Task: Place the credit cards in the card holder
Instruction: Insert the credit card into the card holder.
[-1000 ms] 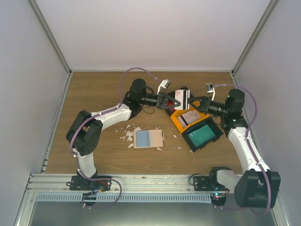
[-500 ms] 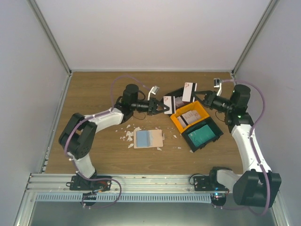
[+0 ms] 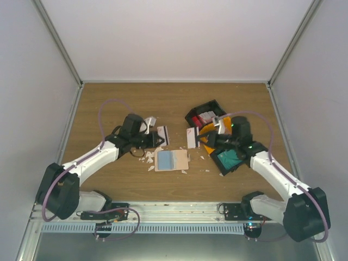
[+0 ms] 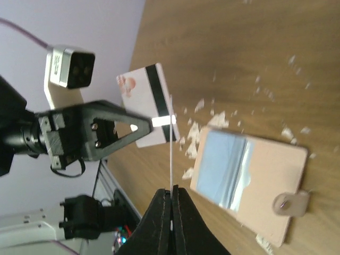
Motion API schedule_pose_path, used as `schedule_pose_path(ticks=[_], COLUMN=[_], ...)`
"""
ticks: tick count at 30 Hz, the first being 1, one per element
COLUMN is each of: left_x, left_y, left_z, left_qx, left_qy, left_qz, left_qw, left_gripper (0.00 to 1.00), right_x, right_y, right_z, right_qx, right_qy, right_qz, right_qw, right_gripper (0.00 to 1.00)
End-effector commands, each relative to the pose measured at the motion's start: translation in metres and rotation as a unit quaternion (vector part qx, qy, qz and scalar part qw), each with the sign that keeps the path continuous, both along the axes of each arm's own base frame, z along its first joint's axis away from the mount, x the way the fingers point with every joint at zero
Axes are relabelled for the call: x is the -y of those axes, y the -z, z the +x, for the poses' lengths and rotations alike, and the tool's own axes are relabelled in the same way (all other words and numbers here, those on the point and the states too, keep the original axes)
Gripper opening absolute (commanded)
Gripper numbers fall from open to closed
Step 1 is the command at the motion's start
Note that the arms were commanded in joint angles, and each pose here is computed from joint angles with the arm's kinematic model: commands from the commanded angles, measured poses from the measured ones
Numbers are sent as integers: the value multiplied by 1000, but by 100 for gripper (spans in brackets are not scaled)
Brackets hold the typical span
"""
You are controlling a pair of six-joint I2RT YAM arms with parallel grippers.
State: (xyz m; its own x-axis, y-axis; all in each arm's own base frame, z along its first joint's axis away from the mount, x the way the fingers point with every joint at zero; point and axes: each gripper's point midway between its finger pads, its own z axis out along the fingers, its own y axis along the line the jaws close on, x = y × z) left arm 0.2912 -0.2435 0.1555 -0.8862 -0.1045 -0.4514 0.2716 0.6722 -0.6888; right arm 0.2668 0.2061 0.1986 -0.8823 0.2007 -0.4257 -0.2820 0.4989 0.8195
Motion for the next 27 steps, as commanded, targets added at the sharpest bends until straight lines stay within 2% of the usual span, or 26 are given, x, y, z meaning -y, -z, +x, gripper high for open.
schedule_pose_path(ticks=[1, 8, 13, 27], left_x=[-31, -52, -56, -53], left_y=[45, 74, 84, 113], left_z=[-26, -43, -52, -71], left_qx=[-53, -84, -102, -158], left_qy=[-18, -32, -22, 6], left_qz=[66, 113, 121, 120], left_qw=[996, 989, 987, 980], left_gripper=[0, 0, 0, 0], right_x=[-26, -67, -88, -87], right_y=[29, 69, 92, 135], right_z=[-7, -30, -35, -33], right_qx=[-13, -47, -62, -84], right_qy=[13, -25, -46, -22], right_qz=[-16, -3, -14, -49], right_qw=[1000, 999, 997, 995], right_gripper=[0, 1, 1, 0])
